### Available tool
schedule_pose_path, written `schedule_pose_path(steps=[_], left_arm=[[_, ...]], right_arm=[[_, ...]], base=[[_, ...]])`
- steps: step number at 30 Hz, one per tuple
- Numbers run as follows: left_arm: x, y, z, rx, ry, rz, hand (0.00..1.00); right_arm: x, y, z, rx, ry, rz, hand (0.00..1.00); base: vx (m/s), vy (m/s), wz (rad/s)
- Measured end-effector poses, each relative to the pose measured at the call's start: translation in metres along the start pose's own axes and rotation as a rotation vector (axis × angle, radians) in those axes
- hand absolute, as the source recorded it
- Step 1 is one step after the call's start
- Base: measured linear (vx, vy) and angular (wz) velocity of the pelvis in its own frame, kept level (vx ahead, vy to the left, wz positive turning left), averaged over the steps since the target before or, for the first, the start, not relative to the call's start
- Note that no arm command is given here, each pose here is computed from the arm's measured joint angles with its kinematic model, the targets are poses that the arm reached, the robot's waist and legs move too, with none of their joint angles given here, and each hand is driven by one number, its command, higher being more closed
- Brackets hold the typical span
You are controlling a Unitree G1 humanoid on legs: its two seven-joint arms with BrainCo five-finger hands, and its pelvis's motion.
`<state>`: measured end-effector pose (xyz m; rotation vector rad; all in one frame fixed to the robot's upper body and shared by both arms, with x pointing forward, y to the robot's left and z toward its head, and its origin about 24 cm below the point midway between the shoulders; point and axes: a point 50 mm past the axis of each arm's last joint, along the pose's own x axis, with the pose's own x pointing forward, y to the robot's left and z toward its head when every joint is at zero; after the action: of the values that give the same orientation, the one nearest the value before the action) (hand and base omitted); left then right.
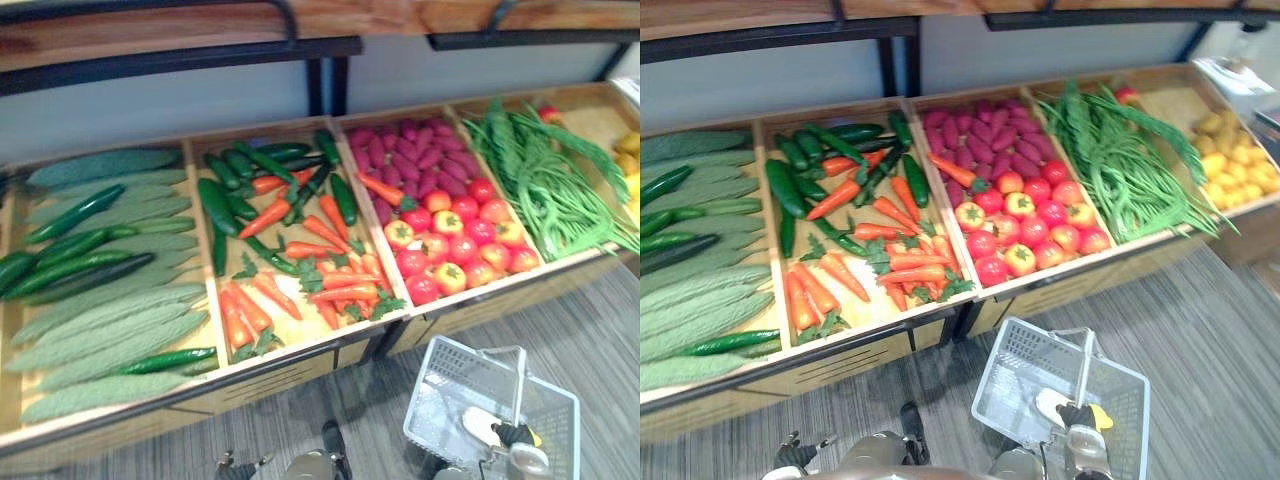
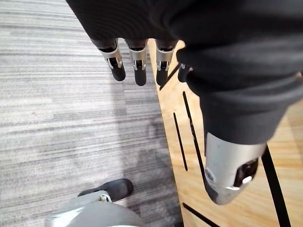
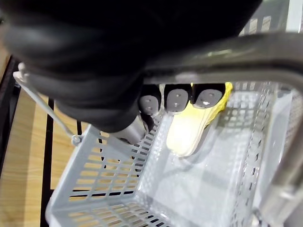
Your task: Pick vegetable in the basket
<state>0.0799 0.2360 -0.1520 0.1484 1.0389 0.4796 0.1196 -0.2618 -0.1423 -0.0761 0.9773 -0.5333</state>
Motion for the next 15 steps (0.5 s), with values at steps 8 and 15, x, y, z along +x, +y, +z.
schedule_pose_path(steps=[8,15], left_arm=[[-0.009,-0.003,-0.033,-0.095,0.133,0.015,0.00],[-0.012,0.004,-0.044,-0.208,0.186,0.077,0.00]], right_arm=[[0.001,-0.022,-0.014,0.085,0.084,-0.089,1.00],[0.005,-0.053,-0.004,0.196,0.089,-0.225,1.00]], base=[[0.14,-0.217,0.40],[0.11,-0.137,0.00]])
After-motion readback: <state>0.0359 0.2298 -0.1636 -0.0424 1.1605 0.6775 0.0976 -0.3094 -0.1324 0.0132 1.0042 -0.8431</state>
